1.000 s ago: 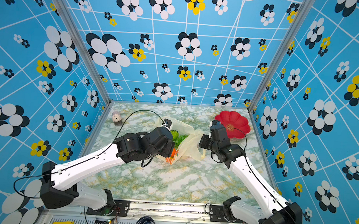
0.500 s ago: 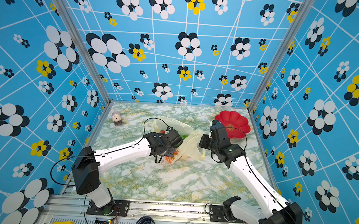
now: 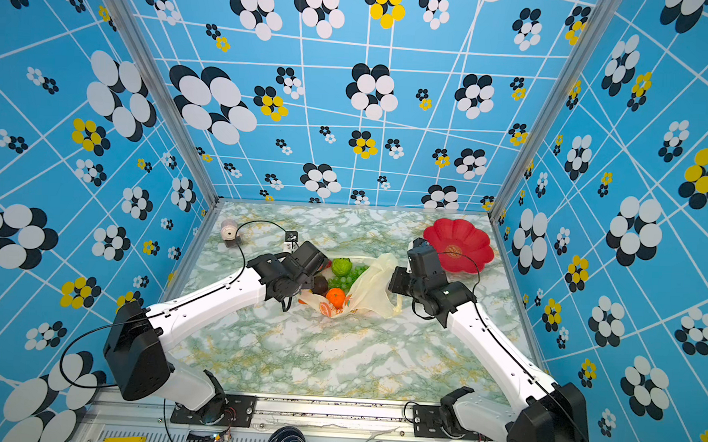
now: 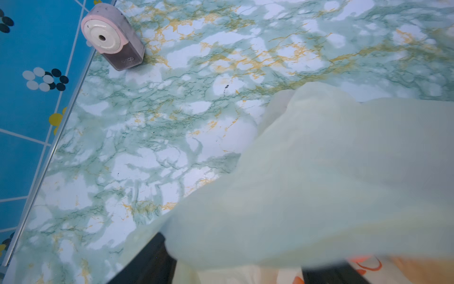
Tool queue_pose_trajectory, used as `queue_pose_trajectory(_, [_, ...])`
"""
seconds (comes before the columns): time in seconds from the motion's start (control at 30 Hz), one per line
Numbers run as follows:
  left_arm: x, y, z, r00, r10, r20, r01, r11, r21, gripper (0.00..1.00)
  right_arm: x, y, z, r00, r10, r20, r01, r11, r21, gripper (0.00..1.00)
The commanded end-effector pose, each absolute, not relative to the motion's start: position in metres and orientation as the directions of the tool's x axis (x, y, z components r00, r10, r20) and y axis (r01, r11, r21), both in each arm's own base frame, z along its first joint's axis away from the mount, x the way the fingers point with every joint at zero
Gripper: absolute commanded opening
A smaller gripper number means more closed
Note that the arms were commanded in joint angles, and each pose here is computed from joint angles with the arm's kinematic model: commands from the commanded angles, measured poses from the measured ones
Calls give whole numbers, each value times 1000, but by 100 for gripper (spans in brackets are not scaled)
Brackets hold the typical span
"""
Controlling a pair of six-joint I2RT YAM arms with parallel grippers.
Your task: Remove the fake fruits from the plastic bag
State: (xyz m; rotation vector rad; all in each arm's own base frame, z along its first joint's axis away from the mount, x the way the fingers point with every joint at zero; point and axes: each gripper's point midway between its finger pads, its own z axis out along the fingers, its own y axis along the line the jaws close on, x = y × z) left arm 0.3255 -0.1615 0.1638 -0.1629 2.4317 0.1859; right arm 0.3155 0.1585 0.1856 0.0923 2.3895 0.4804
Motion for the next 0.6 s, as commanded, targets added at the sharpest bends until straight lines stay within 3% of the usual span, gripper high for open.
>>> queue_pose_trajectory(0.0, [330, -167, 146, -781, -106, -615, -150, 989, 20, 80, 317, 174, 186, -765, 145, -628, -120, 925, 359, 0])
queue_pose_trajectory(0.37, [340, -207, 120, -816, -13, -577, 8, 999, -32, 100, 318, 183, 186, -771, 135, -623, -130, 924, 360, 0])
queue_pose_trajectory(0.5, [351, -189, 100, -848, -31, -529, -67, 996, 50, 96, 317, 181, 186, -770, 128, -625, -128, 929, 348, 0])
queue_pose_trajectory(0.57, [357, -183, 92, -850, -23, -526, -77, 994, 81, 87, 319, 173, 189, -761, 117, -638, -114, 944, 309, 0])
